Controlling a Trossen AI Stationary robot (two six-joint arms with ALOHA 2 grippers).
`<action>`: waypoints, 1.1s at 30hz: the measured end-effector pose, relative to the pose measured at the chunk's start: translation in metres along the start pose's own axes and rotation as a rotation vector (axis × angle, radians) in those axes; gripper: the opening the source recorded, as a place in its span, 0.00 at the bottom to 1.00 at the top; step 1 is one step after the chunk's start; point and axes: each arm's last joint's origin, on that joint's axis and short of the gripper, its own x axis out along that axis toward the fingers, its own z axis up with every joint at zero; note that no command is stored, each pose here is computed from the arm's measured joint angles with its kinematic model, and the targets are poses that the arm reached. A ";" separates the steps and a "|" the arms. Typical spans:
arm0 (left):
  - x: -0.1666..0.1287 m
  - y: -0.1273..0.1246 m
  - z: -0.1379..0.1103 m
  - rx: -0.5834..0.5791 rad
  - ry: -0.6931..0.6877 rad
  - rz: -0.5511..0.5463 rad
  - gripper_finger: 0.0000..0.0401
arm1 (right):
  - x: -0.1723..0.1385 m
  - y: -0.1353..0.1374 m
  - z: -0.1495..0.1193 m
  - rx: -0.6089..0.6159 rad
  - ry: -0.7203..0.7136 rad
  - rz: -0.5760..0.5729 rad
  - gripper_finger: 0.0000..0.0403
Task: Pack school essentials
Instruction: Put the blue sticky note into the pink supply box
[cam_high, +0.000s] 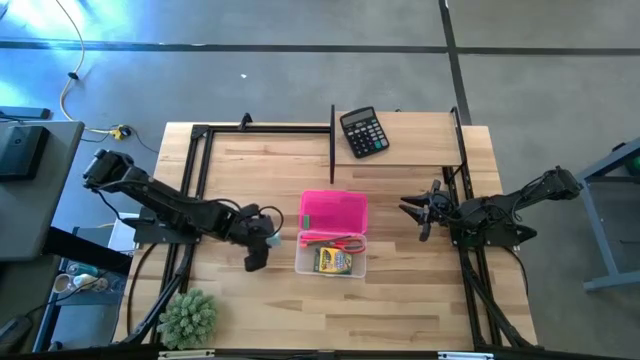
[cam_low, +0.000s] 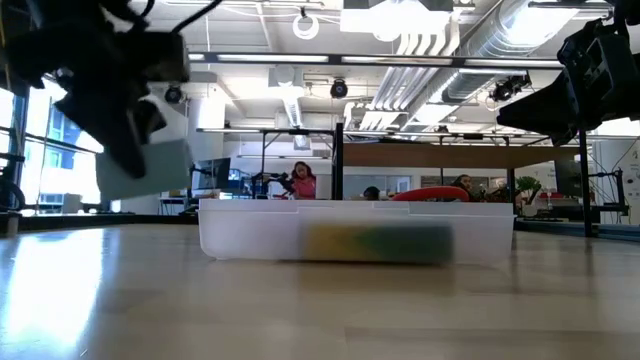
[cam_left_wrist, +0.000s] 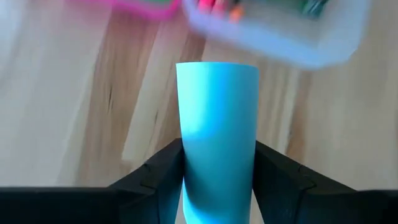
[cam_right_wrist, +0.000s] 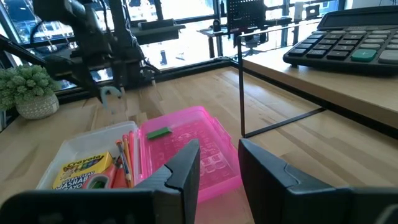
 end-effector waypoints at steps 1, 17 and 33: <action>-0.002 -0.002 0.004 0.019 -0.025 -0.006 0.39 | 0.000 0.000 0.000 0.000 0.000 0.000 0.26; 0.007 -0.039 0.070 0.275 -0.179 -0.043 0.39 | 0.000 0.000 0.000 -0.001 0.001 0.000 0.26; 0.053 -0.049 0.104 0.212 -0.034 -0.158 0.45 | 0.001 0.000 -0.001 -0.007 0.008 -0.002 0.26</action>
